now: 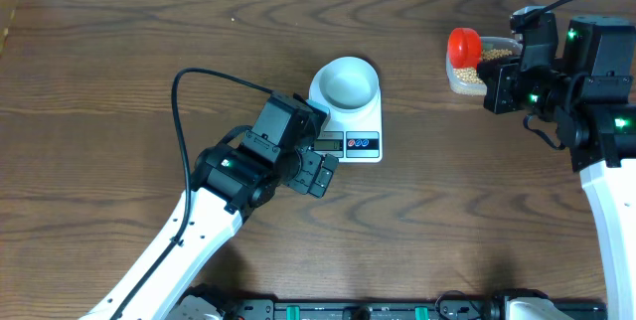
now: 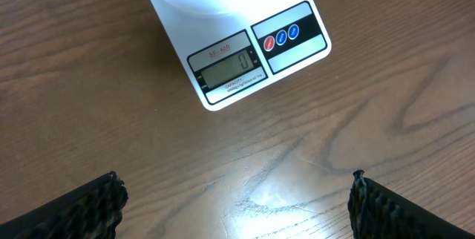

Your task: Scoop item into bowl and weigh 50g on scale

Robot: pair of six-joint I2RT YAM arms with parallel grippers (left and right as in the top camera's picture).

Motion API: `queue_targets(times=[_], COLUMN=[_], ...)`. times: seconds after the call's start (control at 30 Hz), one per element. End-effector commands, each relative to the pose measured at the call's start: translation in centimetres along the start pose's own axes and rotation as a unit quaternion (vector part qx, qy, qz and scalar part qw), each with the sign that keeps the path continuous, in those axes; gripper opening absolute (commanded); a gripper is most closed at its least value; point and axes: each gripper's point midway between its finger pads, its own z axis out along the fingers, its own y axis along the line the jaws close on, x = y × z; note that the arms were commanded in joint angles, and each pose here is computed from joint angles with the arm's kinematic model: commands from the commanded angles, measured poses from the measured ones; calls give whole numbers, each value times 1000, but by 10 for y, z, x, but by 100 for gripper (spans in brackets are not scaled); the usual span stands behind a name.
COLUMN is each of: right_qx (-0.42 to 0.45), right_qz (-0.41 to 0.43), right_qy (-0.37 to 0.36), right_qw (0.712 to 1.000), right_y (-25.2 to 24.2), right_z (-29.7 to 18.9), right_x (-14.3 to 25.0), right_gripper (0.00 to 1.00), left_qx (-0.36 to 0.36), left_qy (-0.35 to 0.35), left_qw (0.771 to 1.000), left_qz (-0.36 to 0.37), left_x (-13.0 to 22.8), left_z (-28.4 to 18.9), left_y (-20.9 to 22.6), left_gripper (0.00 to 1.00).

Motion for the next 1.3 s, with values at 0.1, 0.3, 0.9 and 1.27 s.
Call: queue_targets(times=[0.1, 0.3, 0.9, 1.27], right_qx=[3, 4, 5, 10], right_qz=[-20, -32, -39, -33], right_qy=[-2, -3, -23, -21], right_qw=[1000, 999, 999, 999], right_y=[-2, -3, -3, -8], right_z=[0, -1, -1, -2], right_x=[0, -1, -11, -9], right_gripper=[1, 1, 1, 1], left_qx=[-3, -3, -3, -3], left_qy=[-4, -4, -4, -4], left_qw=[1000, 1000, 1000, 1000], left_qz=[-2, -2, -2, -2], left_x=[-2, -2, -2, -2], left_z=[-2, -2, -2, -2], left_y=[2, 2, 2, 2], left_gripper=[98, 98, 97, 98])
